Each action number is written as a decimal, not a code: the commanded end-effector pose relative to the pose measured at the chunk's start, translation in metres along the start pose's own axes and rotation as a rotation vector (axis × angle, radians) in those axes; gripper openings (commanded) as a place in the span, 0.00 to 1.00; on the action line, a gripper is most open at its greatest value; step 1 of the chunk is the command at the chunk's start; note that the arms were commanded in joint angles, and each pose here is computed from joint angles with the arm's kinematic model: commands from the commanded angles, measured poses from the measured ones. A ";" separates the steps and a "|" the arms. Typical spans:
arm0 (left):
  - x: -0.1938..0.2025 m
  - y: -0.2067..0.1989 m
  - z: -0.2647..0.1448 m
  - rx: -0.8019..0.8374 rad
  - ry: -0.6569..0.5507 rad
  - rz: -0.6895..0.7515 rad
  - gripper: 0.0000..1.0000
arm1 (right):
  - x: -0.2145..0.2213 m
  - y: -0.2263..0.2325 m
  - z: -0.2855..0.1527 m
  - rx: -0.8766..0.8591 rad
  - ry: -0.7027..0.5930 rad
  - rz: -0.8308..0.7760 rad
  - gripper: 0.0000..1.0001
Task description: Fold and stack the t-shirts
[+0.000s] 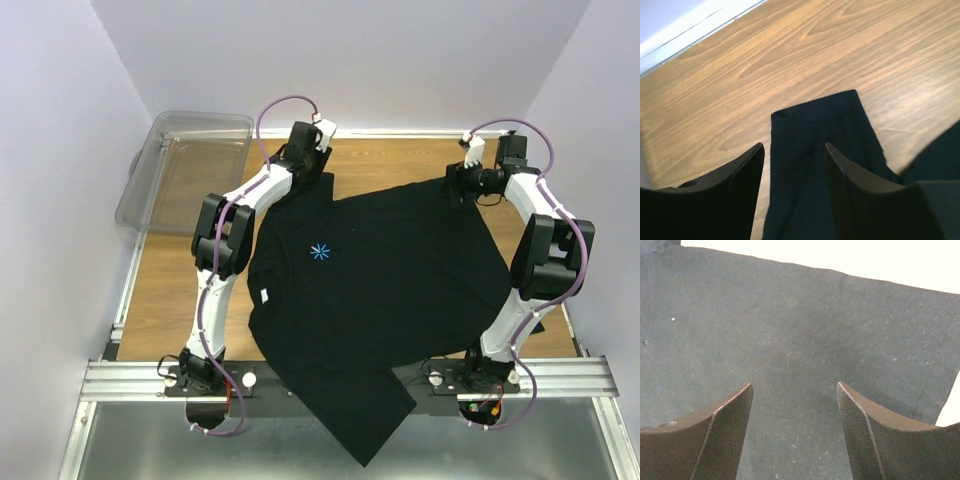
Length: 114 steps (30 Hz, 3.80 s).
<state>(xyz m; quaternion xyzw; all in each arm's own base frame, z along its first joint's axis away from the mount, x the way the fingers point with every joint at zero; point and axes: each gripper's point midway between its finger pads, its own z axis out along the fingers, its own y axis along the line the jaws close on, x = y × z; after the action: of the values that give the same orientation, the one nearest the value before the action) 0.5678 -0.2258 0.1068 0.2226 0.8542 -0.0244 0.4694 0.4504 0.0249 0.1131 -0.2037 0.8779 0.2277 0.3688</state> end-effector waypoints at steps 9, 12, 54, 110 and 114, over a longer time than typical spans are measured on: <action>0.036 -0.011 0.031 0.021 0.129 0.098 0.57 | 0.000 -0.004 0.003 -0.031 -0.027 0.038 0.75; 0.043 -0.017 0.036 0.025 0.146 0.103 0.56 | 0.002 -0.005 0.003 -0.033 -0.026 0.046 0.75; -0.029 -0.008 -0.004 0.017 0.001 0.029 0.00 | -0.048 -0.156 0.060 0.394 -0.096 0.364 0.67; -0.095 0.030 -0.091 0.111 -0.219 -0.125 0.00 | -0.046 -0.150 0.013 0.281 -0.237 0.361 0.01; -0.088 0.031 -0.091 0.110 -0.200 -0.122 0.00 | -0.047 -0.143 0.004 0.256 -0.272 0.370 0.01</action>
<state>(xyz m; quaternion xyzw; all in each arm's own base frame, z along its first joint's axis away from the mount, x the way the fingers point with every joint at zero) 0.5535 -0.2036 0.2391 0.1852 0.8125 -0.1074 0.5423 0.5549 -0.0858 0.0820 0.0490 0.8895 0.1763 0.4187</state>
